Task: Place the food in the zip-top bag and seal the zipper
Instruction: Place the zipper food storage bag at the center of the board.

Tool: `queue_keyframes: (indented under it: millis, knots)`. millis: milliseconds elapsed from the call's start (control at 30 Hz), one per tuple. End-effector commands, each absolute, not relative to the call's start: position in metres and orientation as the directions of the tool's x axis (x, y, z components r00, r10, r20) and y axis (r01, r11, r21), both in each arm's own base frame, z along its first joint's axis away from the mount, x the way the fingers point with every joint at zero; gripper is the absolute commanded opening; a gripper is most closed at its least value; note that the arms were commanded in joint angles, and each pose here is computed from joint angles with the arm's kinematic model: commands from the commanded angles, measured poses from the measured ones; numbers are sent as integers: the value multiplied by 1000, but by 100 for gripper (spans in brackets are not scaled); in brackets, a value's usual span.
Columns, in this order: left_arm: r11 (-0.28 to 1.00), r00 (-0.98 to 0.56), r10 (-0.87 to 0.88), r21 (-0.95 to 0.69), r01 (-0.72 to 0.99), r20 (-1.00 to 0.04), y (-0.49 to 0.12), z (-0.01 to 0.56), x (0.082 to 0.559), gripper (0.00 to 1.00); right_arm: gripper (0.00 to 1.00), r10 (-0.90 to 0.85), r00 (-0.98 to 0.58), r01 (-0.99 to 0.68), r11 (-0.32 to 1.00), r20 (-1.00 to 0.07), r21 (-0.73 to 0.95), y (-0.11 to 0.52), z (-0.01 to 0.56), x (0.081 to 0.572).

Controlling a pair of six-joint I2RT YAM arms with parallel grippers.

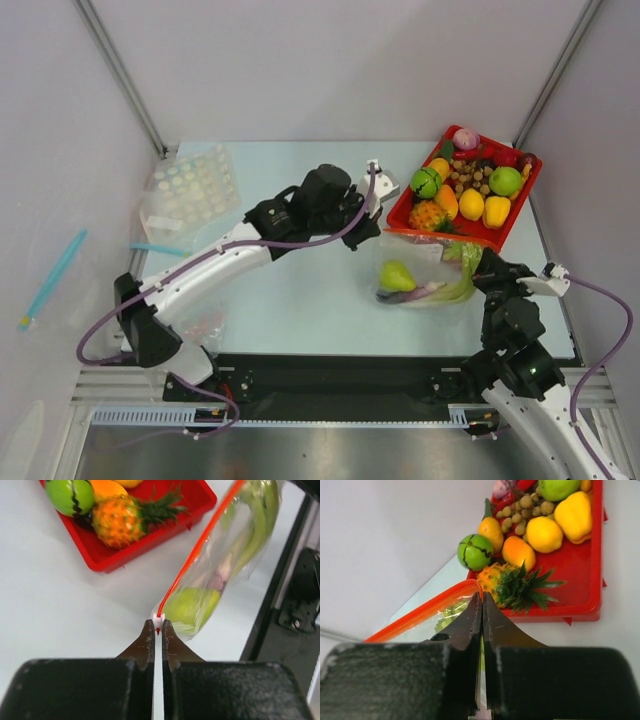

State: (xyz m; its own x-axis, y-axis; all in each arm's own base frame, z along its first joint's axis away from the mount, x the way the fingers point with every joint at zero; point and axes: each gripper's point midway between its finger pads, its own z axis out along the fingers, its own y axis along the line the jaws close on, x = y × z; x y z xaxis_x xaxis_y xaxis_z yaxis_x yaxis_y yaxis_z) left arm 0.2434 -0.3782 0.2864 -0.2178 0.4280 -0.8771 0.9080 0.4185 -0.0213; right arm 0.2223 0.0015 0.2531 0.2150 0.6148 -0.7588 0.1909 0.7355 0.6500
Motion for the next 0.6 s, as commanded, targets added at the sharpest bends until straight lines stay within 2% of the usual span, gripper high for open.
queue_keyframes:
  millis: [0, 333, 433, 500, 533, 567]
  knots:
    - [522, -245, 365, -20, 853, -898, -383, 311, 277, 0, 0, 577, 357, 302, 674, -735, 675, -30, 266, 220]
    - [607, -310, 286, -79, 791, -907, -418, 311, 321, 0, 0, 553, 365, 324, 679, -749, 659, -31, 268, 224]
    - [650, -351, 241, -118, 751, -905, -420, 307, 334, 1, 7, 526, 348, 349, 696, -776, 628, -29, 269, 231]
    - [719, -400, 172, -163, 675, -900, -409, 310, 344, 16, 51, 525, 316, 324, 723, -790, 610, -22, 281, 234]
    - [737, -425, 163, -177, 653, -890, -403, 302, 344, 30, 71, 513, 284, 331, 740, -810, 585, -17, 281, 239]
    - [756, -430, 137, -187, 627, -892, -397, 303, 345, 59, 99, 502, 248, 347, 753, -829, 559, -16, 279, 238]
